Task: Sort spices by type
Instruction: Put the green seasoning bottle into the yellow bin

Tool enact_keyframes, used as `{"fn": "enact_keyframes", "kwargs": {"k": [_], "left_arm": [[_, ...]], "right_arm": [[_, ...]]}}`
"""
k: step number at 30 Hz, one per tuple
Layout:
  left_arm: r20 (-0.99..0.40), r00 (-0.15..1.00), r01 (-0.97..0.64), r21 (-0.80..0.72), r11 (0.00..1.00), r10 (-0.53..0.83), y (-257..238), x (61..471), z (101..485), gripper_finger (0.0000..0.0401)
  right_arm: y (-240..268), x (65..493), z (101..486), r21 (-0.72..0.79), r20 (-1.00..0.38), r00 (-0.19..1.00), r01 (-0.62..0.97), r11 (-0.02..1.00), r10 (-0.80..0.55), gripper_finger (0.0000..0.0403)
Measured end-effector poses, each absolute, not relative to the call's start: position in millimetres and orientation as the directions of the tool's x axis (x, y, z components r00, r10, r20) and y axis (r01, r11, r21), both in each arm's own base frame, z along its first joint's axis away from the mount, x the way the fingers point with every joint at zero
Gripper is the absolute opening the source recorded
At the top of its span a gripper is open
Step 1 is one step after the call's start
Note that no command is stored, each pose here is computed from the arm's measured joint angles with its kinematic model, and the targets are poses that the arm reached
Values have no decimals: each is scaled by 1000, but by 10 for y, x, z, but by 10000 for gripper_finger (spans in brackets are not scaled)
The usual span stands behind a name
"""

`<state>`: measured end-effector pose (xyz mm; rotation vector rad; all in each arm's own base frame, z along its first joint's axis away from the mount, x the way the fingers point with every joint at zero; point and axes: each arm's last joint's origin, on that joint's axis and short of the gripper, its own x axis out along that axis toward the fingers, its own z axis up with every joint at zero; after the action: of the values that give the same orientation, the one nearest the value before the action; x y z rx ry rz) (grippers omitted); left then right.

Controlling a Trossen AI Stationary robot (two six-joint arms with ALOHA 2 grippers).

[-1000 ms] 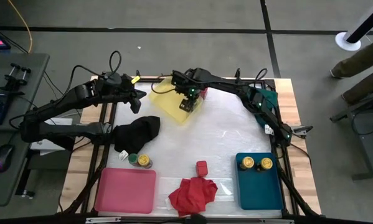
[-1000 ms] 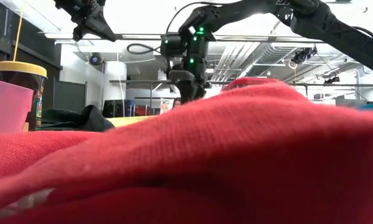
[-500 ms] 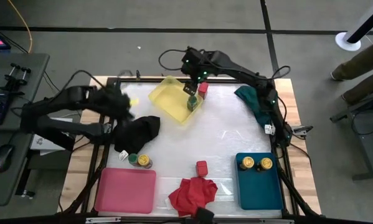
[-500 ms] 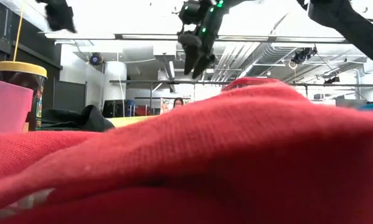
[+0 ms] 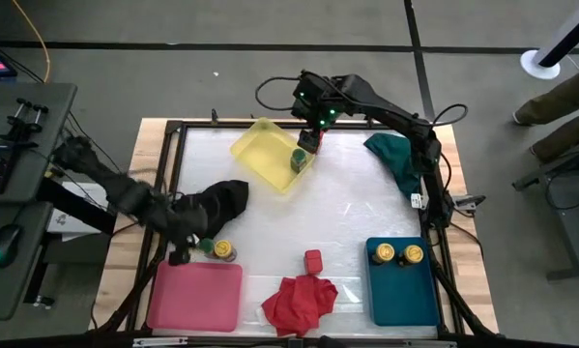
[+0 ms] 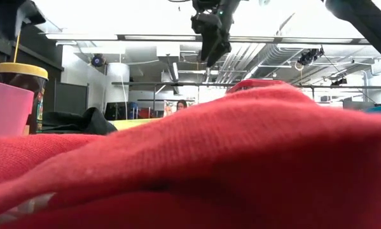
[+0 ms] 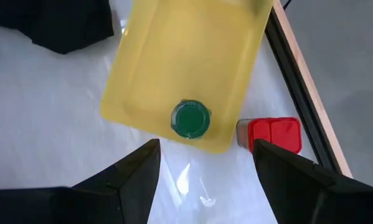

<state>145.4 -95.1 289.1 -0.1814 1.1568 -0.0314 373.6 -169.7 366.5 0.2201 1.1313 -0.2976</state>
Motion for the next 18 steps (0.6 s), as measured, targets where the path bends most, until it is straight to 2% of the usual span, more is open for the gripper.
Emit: {"fn": "enact_keyframes", "kwargs": {"k": [3,6,11,18], "left_arm": [[-933,358,37,-36,999,-47,-1131,1512,2742,235],[-940,340,53,45,998,24,-1240,1582,2622,235],[-952,297,7,85,996,79,-1315,1661,2489,235],[-958,263,23,125,992,114,-1363,1706,2396,235]], "right_arm": [[-1682,3704,3711,18,-908,401,336,942,-125,252],[-1685,3701,3735,12,-900,414,330,944,-134,252],[-1690,3697,3741,9,-899,416,333,943,-138,252],[-1693,3706,3745,8,-894,425,333,943,-142,252]]}}
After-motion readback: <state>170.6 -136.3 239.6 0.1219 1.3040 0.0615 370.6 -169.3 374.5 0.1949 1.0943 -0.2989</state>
